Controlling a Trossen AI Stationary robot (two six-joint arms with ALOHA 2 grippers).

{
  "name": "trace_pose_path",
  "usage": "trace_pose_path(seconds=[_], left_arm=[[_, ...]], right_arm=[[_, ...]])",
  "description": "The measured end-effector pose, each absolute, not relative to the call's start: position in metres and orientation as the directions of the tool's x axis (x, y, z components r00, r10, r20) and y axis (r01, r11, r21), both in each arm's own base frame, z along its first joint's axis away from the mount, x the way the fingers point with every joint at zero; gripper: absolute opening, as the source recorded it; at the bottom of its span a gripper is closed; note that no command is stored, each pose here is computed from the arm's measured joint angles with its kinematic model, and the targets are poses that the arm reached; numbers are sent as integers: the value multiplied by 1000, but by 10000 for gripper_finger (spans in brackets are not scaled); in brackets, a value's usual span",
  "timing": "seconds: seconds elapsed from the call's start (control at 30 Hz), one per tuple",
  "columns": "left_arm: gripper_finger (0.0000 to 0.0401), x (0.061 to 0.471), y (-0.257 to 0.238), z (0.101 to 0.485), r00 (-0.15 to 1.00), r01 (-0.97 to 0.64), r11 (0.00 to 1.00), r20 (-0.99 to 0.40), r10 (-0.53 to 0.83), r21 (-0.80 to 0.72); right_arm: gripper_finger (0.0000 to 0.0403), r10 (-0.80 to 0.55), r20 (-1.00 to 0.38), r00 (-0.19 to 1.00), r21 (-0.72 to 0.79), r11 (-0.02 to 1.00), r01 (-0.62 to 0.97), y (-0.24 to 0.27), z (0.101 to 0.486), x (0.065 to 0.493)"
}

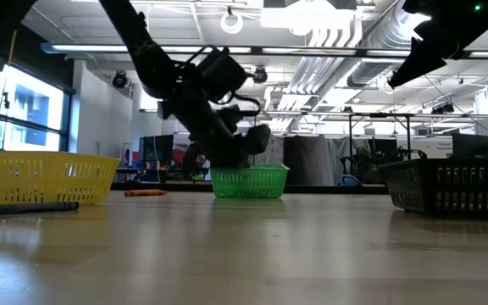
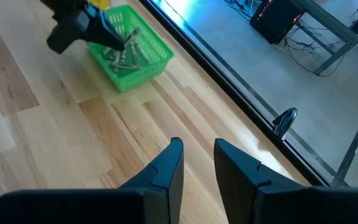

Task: Sort crayons
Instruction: Put the gray crayon into the green basket, then put the orange crayon into the black basket

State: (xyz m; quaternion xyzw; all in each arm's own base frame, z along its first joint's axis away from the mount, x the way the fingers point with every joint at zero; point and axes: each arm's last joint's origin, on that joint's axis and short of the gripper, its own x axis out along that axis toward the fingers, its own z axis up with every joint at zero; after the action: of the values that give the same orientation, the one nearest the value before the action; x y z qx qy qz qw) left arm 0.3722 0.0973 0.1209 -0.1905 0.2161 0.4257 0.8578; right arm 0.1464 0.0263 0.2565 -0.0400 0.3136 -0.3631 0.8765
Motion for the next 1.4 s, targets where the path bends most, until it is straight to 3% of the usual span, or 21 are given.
trace_pose_path(seconds=[0.53,1.0,1.27,1.4], left_arm=[[3,379,98,120,605,-787,565,-485,632,-245],[89,381,98,123,640,-759,600,-462,613,-255],[93,381,99,190,732,-676,706,-297,613,-209],[91,360,89,231,741,-647,754,-326,587,-111]], right_arm=[[83,-663,-520,539,-299,732,612,26,256,146],[83,-663,-520,539,-299,732,612,26,257,146],[83,-663,-520,538,-301,732,611,26,256,146],[83,-663,-520,538,-301,732,611,26,256,146]])
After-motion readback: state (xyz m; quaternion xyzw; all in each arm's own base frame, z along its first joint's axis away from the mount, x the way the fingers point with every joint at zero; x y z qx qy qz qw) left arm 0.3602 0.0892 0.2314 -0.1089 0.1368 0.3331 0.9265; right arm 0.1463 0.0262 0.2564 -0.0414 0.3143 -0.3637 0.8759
